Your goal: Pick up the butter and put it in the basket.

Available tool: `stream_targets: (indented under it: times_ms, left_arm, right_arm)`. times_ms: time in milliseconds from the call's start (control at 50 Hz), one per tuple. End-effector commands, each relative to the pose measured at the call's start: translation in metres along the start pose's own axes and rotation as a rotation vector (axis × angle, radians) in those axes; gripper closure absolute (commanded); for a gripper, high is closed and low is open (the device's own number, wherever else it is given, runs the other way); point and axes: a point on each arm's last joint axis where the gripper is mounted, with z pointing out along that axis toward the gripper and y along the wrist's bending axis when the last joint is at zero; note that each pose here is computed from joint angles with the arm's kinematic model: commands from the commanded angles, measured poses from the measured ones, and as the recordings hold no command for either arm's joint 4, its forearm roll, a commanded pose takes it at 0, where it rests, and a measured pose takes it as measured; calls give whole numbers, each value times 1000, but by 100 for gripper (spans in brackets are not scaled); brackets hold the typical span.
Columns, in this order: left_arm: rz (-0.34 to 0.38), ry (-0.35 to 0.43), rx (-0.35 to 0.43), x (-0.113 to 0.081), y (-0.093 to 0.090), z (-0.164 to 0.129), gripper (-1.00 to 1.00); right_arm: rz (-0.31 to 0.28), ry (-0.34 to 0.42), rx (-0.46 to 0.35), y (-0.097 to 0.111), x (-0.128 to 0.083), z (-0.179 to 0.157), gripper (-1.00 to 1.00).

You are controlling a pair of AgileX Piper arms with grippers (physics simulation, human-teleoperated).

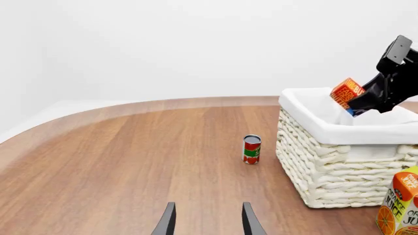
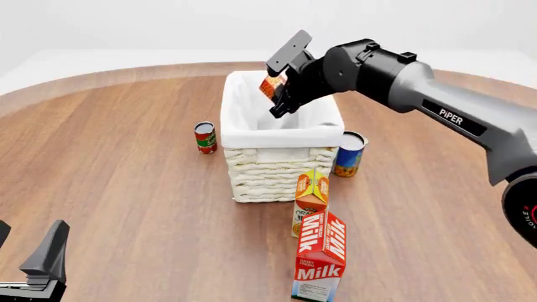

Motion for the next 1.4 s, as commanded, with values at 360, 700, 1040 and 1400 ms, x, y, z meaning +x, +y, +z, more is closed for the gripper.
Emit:
stream_targets:
  times_ms: [360, 700, 1040, 1400]
  left_arm:
    - [0, 0, 0, 0, 0, 0, -100]
    - [0, 0, 0, 0, 0, 0, -100]
    - [0, 0, 0, 0, 0, 0, -100]
    - [0, 0, 0, 0, 0, 0, -100]
  right_arm:
    - [16, -18, 20, -7, -3, 12, 100]
    - [12, -13, 16, -5, -1, 19, 100]
    - [8, -9, 14, -5, 0, 24, 100]
    - [-1, -18, 30, -12, -1, 19, -100]
